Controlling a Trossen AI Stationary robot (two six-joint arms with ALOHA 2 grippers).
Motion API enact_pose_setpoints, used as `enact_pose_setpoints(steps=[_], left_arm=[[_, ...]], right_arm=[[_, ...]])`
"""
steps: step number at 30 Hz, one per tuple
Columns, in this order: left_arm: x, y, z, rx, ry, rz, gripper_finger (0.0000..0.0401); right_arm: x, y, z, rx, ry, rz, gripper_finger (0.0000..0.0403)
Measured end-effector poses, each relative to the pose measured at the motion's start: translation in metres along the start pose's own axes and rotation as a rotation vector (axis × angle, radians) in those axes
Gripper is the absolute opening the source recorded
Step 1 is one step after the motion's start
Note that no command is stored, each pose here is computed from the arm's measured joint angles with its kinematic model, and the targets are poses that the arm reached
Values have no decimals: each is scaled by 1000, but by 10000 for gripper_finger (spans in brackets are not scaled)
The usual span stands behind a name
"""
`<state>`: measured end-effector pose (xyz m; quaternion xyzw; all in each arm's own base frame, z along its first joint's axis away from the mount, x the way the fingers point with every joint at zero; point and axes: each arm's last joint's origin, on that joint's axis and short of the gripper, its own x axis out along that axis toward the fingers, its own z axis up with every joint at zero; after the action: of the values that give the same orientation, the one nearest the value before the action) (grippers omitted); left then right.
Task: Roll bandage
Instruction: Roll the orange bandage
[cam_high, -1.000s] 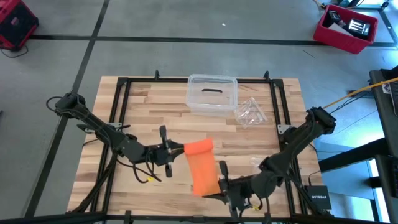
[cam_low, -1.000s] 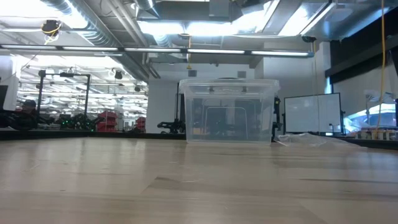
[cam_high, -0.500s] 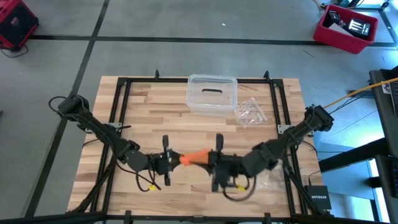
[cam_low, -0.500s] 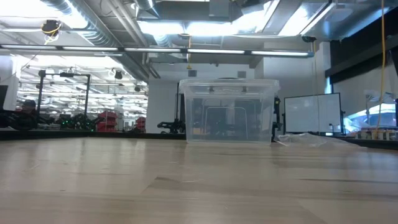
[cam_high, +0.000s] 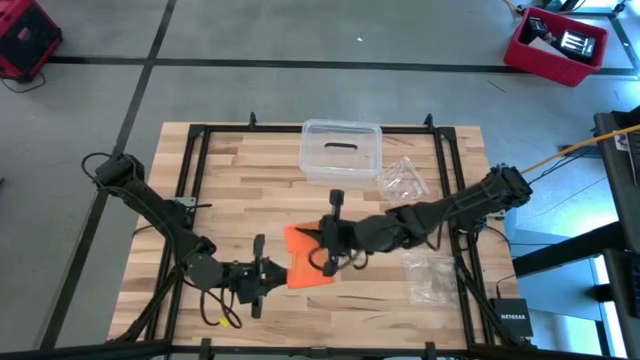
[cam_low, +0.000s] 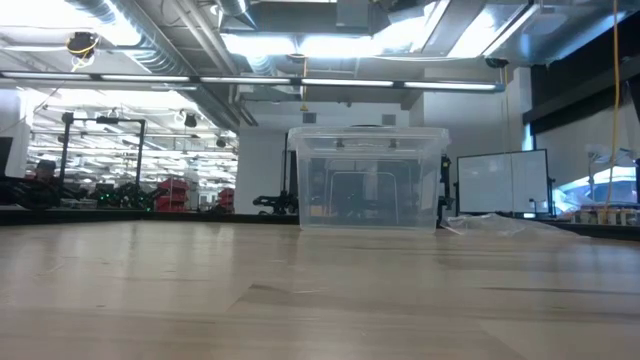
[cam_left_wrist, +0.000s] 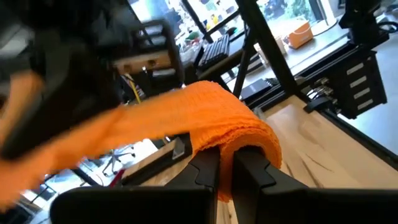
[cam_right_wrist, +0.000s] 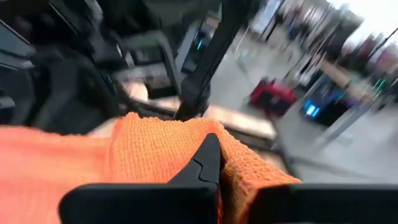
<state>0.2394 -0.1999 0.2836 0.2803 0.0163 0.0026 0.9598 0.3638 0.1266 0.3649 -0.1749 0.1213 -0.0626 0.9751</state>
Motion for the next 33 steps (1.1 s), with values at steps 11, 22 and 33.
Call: enact_pose_setpoints(steps=[11, 22, 33], left_arm=[[1, 0, -1, -31, 8, -2, 15], [4, -2, -11, -127, 79, -31, 15], [10, 0, -29, -237, 195, -57, 15]], right_arm=[[17, -17, -26, 234, 181, 109, 65], [19, -12, -48, 422, 394, 286, 210], [28, -13, -57, 494, 436, 185, 253]])
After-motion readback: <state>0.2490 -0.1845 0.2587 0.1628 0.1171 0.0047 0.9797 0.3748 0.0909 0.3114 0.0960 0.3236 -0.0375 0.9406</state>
